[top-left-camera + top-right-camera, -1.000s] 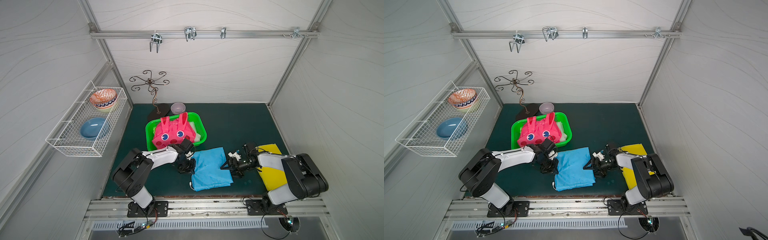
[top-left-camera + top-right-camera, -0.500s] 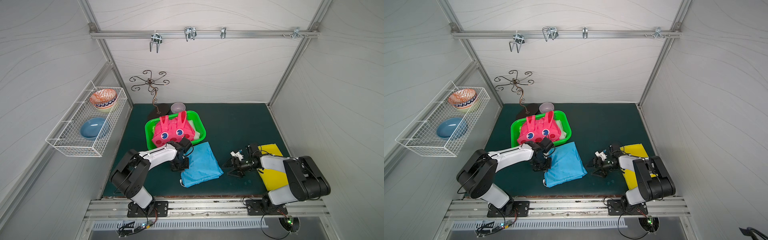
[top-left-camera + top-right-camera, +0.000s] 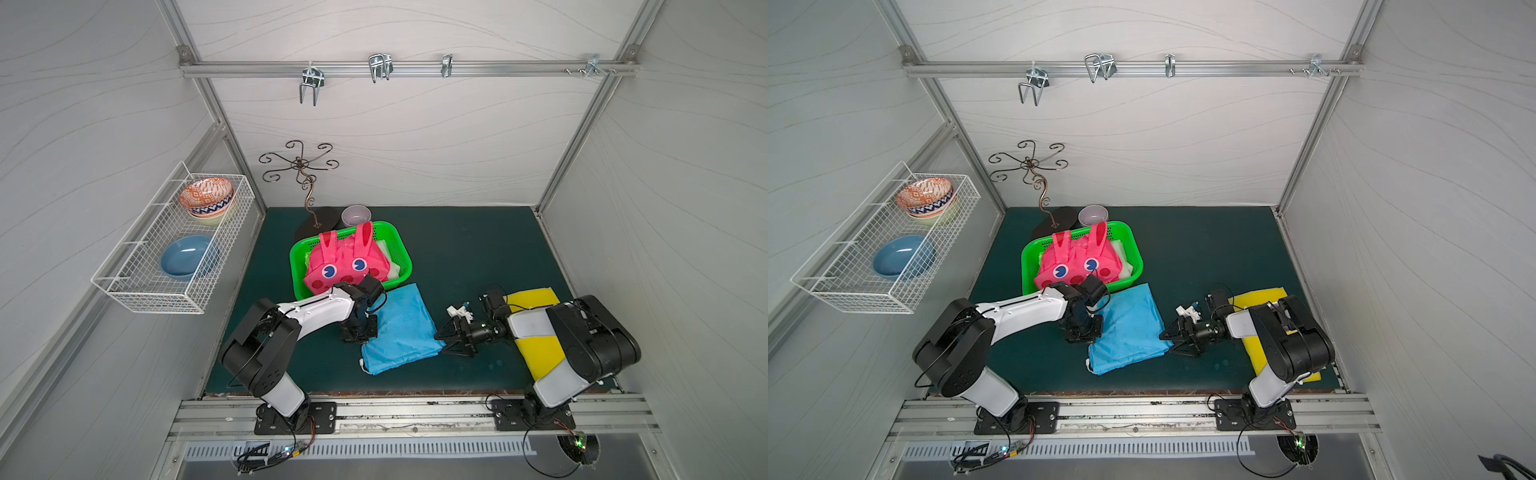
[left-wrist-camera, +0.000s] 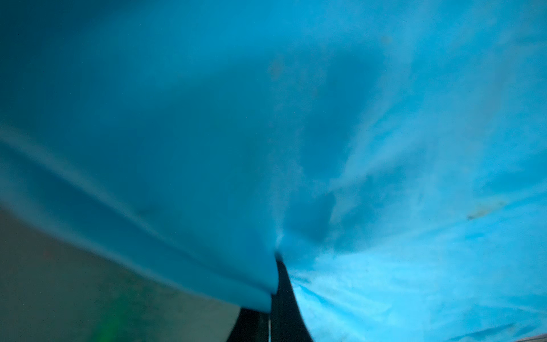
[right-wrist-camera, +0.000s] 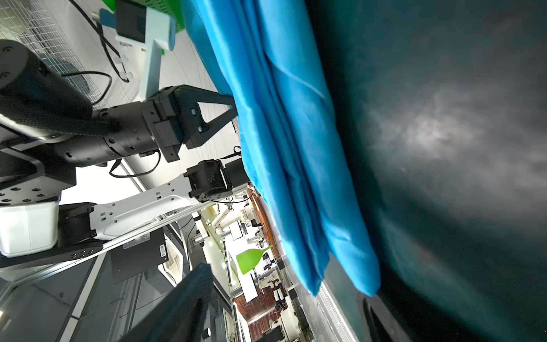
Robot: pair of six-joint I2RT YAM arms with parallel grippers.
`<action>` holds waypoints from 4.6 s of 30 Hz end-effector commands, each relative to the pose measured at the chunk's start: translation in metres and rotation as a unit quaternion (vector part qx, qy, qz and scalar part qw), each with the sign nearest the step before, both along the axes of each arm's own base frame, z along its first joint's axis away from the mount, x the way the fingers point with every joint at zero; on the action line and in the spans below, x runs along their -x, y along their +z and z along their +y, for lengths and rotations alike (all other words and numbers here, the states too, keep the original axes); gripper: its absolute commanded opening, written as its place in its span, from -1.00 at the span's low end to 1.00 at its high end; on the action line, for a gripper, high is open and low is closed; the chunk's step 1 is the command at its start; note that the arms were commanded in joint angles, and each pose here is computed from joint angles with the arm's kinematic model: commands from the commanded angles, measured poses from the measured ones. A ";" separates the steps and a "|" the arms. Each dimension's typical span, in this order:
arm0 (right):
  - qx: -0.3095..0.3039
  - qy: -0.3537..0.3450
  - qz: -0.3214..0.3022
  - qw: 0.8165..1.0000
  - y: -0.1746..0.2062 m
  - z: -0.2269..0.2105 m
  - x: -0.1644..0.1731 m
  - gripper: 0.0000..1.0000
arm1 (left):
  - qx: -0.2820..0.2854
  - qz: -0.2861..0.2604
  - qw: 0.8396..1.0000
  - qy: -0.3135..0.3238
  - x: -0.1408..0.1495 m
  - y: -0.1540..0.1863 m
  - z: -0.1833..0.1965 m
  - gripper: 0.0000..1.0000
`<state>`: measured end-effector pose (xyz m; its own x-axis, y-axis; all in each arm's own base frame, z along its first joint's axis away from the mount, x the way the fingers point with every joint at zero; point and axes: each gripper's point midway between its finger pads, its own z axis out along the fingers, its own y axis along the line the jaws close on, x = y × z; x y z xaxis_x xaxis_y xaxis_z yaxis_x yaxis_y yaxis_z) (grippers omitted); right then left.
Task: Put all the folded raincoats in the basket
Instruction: Move the basket to the center of the board, then pick up the raincoat from the center of the board, then place the raincoat in the basket.
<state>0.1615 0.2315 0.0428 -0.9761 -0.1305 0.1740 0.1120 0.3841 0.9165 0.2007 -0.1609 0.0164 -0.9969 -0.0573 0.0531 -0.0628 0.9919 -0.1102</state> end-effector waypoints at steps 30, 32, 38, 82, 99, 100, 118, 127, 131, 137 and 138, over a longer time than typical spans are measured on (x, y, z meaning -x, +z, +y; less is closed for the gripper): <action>0.114 -0.034 -0.024 0.993 -0.060 -0.002 -0.024 0.62 | -0.001 0.006 1.000 0.008 -0.001 0.001 0.001 -1.00; 0.087 -0.020 -0.021 0.996 -0.056 0.005 -0.021 0.58 | 0.000 0.005 1.000 0.007 -0.001 0.001 0.001 -1.00; 0.056 0.016 -0.013 0.998 -0.058 0.023 -0.013 0.38 | 0.001 0.006 1.000 0.007 -0.001 0.001 0.000 -1.00; -0.034 -0.013 -0.184 0.982 0.121 0.034 -0.014 -1.00 | 0.062 -0.091 0.993 0.030 0.003 0.096 0.010 -0.17; -0.109 0.025 -0.319 0.941 0.292 0.097 -0.034 -1.00 | -0.061 -0.179 0.948 0.256 0.002 0.135 0.144 0.99; -0.114 0.029 -0.324 0.939 0.299 0.105 -0.036 -1.00 | -0.056 -0.177 0.945 0.269 0.003 0.134 0.147 0.99; -0.229 0.086 -0.381 0.892 0.351 0.243 -0.089 -1.00 | -0.009 -0.149 0.896 0.419 -0.009 0.137 0.199 0.99; -0.284 0.144 -0.407 0.856 0.325 0.304 -0.103 -1.00 | 0.026 -0.146 0.874 0.463 -0.015 0.133 0.215 0.99; -0.290 0.145 -0.418 0.849 0.323 0.314 -0.118 -1.00 | 0.016 -0.148 0.874 0.463 -0.015 0.133 0.220 0.99; -0.310 0.155 -0.410 0.844 0.296 0.332 -0.139 -1.00 | -0.017 -0.155 0.858 0.490 -0.010 0.133 0.234 0.99; -0.308 0.153 -0.403 0.848 0.288 0.335 -0.145 -1.00 | -0.018 -0.161 0.853 0.496 -0.010 0.134 0.236 0.99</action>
